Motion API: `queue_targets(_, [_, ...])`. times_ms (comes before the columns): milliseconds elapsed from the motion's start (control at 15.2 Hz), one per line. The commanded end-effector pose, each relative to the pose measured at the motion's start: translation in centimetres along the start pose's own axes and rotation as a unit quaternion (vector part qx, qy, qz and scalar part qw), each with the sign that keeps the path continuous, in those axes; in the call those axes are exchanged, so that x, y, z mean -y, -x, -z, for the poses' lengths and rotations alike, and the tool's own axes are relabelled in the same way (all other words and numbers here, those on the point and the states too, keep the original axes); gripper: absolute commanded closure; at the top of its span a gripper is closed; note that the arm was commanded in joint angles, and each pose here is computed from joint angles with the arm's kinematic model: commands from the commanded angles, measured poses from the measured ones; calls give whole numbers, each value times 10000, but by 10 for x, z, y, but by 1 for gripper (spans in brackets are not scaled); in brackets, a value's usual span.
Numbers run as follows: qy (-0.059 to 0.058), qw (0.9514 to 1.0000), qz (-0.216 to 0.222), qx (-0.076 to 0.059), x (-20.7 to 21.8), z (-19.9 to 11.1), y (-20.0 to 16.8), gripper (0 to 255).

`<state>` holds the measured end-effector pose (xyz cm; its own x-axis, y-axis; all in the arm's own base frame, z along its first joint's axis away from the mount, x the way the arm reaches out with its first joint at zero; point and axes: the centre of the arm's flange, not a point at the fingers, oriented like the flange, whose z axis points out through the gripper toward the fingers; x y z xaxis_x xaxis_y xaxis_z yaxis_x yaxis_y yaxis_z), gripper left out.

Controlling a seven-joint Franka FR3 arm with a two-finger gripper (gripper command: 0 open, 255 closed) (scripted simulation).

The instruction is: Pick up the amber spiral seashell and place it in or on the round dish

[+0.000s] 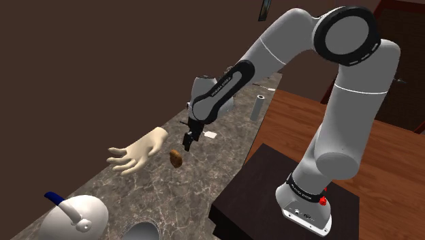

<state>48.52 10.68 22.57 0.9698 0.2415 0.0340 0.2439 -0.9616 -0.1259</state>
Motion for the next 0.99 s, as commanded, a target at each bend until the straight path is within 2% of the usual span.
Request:
queue_targets(0, [-17,10000,41,-24,3,-23,-15,0])
queue_targets(330, [-56,9999,139,-67,5,-79,-48,0])
queue_targets(924, [-60,9998,151,-73,6,-126,-52,0])
